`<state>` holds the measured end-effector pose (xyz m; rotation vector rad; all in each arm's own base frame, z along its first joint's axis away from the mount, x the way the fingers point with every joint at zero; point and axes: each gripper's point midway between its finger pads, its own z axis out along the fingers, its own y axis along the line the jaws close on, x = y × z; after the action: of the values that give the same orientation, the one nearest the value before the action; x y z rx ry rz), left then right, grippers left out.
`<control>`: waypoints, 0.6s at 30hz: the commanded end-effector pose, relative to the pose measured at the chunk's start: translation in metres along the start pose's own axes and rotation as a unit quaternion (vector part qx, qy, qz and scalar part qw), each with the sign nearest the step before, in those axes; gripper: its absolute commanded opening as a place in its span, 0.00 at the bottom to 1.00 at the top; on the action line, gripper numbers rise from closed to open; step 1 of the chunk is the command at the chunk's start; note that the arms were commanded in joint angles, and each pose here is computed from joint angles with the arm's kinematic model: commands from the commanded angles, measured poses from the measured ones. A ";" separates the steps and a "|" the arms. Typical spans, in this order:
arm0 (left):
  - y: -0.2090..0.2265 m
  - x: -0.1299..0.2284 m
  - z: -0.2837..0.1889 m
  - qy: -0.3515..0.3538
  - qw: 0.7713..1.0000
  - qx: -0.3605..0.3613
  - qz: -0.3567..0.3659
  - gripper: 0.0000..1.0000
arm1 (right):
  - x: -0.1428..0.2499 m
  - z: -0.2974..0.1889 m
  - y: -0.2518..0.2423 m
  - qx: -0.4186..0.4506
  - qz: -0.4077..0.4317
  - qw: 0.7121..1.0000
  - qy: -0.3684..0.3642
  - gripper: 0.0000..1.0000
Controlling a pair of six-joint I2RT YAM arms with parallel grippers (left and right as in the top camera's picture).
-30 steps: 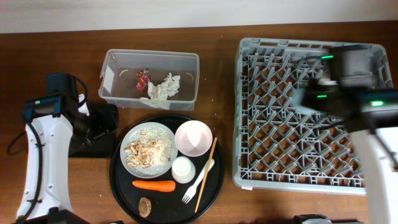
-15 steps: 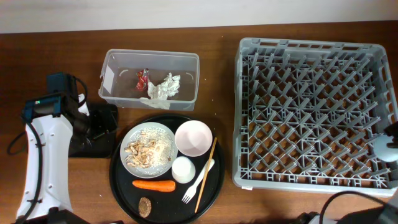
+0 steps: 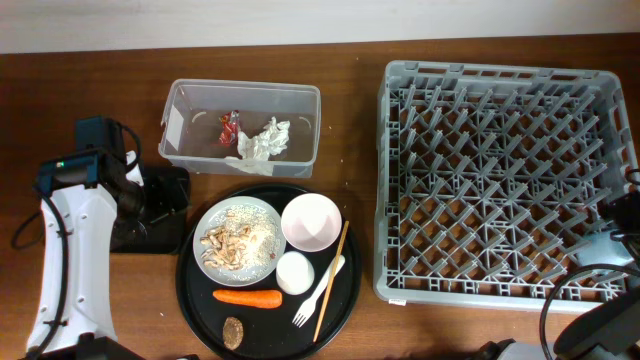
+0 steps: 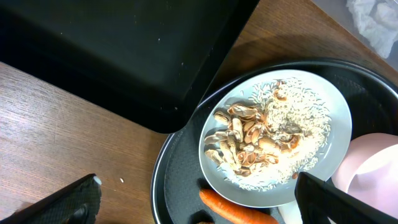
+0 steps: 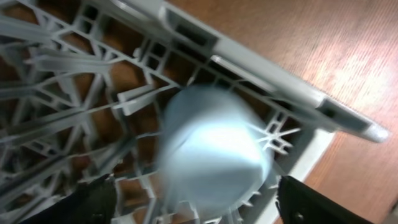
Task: Sort waste into correct bins and load items into the dishwasher rack
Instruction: 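Return the right gripper to the tray and grasp the white cup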
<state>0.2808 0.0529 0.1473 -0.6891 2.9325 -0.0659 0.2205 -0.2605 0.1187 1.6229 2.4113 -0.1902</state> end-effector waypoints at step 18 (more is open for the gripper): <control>0.002 0.001 0.002 0.003 1.000 -0.003 0.003 0.99 | 0.281 -0.156 0.202 -0.301 -0.607 0.734 0.054 0.87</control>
<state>0.2805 0.0529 0.1473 -0.6894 2.9336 -0.0653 0.3014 0.0503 0.2062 -0.0723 2.7406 0.3990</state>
